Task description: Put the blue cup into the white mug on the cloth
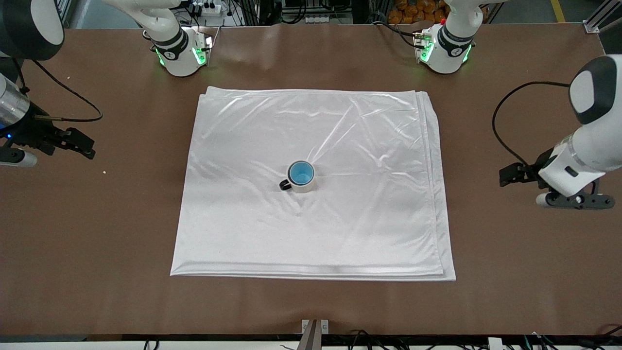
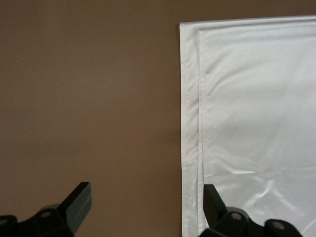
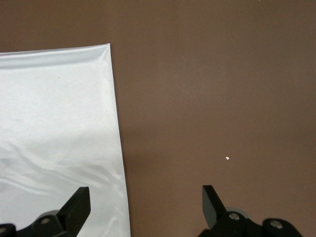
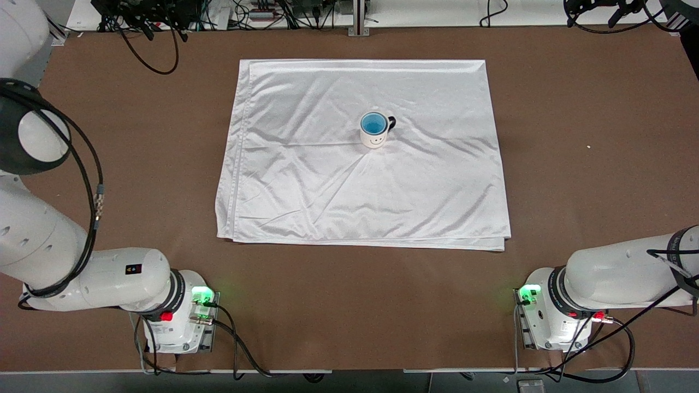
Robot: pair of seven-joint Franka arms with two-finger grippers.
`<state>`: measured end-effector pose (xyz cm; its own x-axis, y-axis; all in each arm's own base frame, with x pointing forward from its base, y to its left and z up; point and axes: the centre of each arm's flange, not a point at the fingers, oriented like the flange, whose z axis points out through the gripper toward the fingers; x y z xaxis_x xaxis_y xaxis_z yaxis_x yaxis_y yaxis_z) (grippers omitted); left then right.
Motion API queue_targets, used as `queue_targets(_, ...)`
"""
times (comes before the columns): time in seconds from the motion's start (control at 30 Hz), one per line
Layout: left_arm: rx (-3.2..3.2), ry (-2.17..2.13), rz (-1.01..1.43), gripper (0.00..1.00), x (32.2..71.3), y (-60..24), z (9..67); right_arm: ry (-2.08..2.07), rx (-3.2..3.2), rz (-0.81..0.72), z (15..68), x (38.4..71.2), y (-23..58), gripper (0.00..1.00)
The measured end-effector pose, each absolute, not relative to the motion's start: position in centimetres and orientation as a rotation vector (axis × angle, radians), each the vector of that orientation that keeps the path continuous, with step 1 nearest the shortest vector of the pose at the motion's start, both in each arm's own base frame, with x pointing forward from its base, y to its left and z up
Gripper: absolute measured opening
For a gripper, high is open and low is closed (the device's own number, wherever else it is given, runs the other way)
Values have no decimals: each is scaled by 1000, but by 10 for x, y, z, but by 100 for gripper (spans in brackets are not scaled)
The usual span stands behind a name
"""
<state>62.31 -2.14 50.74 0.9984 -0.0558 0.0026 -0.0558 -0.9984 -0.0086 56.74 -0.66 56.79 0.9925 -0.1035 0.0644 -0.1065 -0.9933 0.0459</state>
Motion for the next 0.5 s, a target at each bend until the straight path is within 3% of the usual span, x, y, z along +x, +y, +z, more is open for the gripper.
queue_targets(0.27, -3115, 70, -57, 100, 594, -17, 568, -164, 3087, 94, 568, 567, -7, 100)
queue_targets(0.5, -3109, 54, 8, 100, 586, -12, 573, -165, 3086, 94, 568, 567, -7, 100)
